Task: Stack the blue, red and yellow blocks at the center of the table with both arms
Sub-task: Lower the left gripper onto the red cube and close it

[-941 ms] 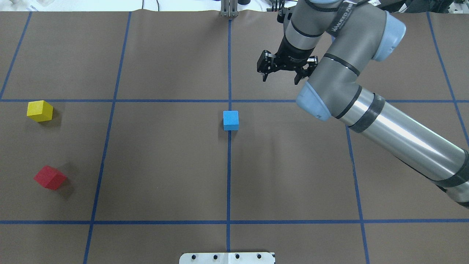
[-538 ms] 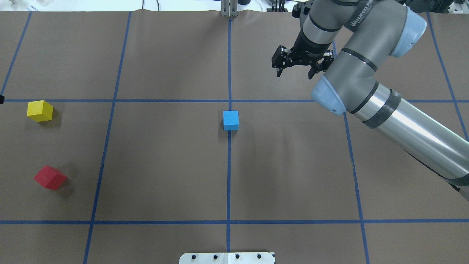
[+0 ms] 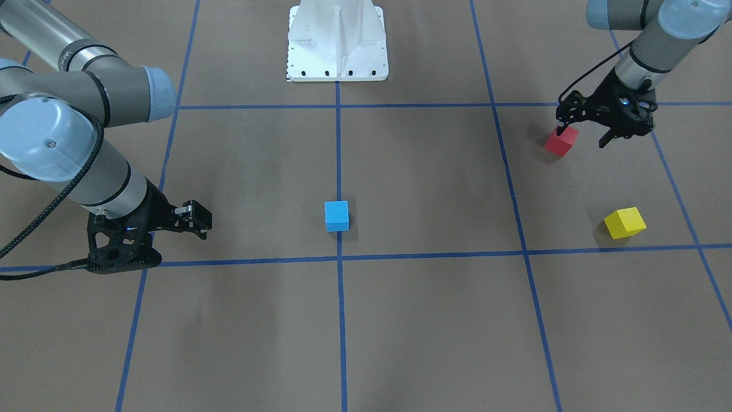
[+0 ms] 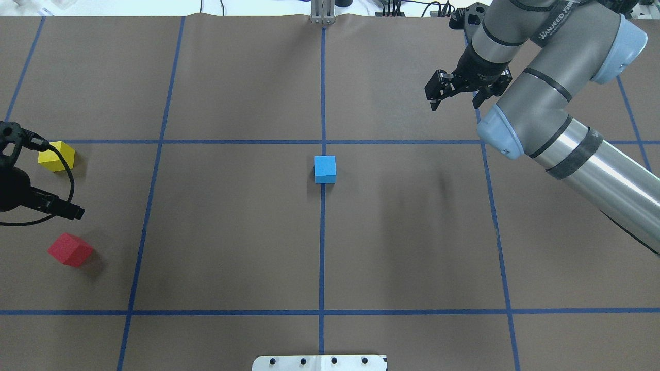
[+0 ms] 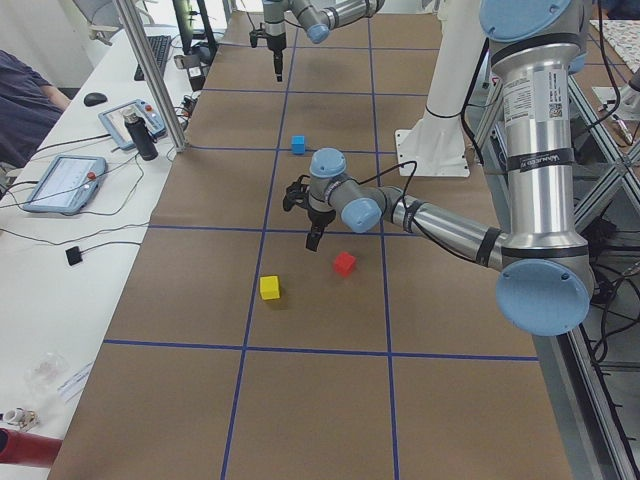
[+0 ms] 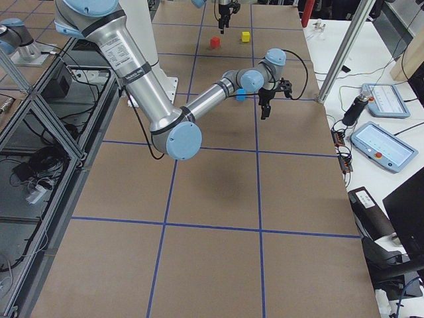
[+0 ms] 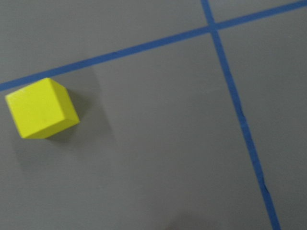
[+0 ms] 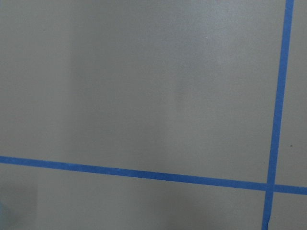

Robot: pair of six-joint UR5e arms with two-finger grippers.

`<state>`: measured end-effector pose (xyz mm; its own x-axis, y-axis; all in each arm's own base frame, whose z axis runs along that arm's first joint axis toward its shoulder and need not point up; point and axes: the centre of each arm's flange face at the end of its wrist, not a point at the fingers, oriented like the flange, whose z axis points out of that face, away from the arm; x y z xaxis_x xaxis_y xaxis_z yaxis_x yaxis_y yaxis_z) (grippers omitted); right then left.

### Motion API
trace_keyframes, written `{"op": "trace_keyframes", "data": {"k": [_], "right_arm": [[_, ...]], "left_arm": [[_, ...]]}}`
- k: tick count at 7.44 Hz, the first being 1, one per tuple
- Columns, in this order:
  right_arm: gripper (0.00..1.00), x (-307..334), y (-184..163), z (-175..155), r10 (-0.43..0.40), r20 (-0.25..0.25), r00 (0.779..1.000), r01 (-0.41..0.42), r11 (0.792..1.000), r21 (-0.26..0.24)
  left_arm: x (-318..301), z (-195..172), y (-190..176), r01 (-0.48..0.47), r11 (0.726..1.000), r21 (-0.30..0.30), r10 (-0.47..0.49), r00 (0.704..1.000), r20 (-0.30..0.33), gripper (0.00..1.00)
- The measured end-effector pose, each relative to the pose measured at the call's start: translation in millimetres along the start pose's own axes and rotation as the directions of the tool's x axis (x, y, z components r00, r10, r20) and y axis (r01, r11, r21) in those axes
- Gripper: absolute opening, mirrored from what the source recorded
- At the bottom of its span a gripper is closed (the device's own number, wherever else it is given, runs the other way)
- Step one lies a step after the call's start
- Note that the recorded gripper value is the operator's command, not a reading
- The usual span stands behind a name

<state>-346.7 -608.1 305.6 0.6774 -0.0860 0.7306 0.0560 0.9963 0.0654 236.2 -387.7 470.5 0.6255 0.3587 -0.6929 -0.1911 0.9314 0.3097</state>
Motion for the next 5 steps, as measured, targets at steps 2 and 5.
{"op": "trace_keyframes", "data": {"k": [2,5], "right_arm": [[0.99,1,0,1,0.004,-0.001,1.000,-0.004,1.000,-0.002],[0.99,0,1,2,0.012,0.004,1.000,-0.012,1.000,-0.009]], "left_arm": [[6,14,15,-0.022,0.999,-0.042,0.022,1.000,0.001,1.00],[-3,24,30,-0.029,0.997,-0.071,0.031,0.999,0.023,1.00]]}}
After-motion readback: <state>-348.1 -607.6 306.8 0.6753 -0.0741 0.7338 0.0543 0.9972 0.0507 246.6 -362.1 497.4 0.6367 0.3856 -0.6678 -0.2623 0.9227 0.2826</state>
